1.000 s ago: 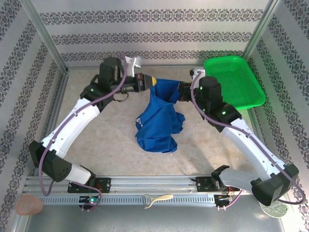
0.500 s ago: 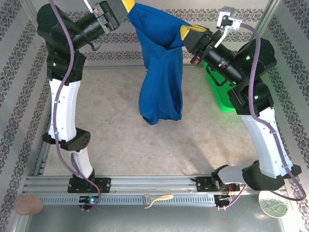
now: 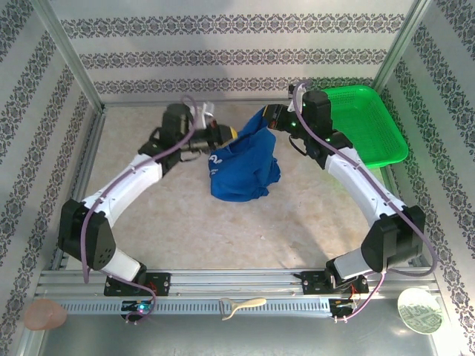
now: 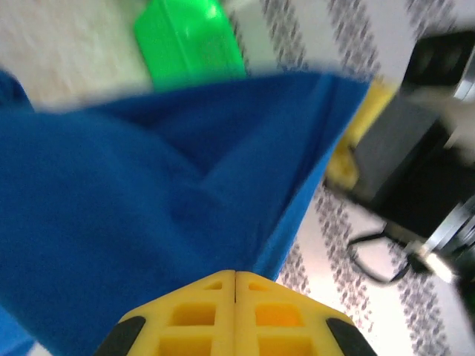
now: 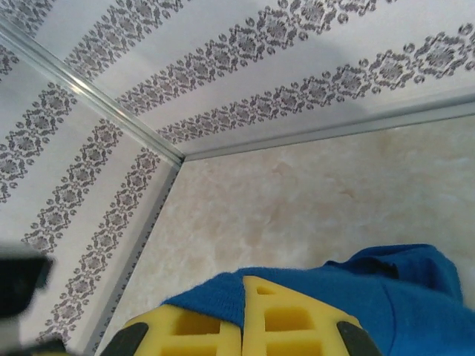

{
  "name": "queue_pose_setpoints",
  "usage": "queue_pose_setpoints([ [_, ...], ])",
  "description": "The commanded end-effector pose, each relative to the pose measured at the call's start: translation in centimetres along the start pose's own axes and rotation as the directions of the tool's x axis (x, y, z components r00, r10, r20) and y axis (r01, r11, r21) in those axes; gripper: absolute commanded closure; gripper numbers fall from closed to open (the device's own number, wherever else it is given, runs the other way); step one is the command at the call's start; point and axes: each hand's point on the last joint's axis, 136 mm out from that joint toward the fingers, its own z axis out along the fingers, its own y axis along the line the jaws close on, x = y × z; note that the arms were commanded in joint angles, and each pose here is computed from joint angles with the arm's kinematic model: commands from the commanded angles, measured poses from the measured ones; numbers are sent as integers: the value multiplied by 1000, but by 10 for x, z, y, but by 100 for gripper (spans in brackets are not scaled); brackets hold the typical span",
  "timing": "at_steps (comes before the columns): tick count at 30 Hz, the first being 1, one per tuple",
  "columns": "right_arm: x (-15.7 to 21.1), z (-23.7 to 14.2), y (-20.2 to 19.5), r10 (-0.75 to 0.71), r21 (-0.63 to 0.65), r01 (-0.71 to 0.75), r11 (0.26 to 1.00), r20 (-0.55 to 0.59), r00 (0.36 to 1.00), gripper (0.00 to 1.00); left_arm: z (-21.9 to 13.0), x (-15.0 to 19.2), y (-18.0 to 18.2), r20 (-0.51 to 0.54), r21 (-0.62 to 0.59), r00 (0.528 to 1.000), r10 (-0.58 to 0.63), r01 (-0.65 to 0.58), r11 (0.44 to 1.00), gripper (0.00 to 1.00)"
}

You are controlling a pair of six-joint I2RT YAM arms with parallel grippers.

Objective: Fold the inside-out t-shirt

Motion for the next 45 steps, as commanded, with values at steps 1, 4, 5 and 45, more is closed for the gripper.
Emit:
queue_pose_setpoints([
  [1,-71,-27,63,-54,-161,85,983,190,980,100,-22,10,-106,91,275,973,214,-231,933,85],
  [4,-102,-56,108,-98,-264,167,950,254,962,100,-34,12,-100,129,209,958,254,-277,938,42],
  [5,-113,-71,125,-110,-304,198,932,284,953,100,-41,7,-93,158,152,949,272,-296,943,33],
  [45,-155,-100,213,-416,36,446,895,433,800,100,19,77,31,-2,-278,943,331,-319,906,9],
])
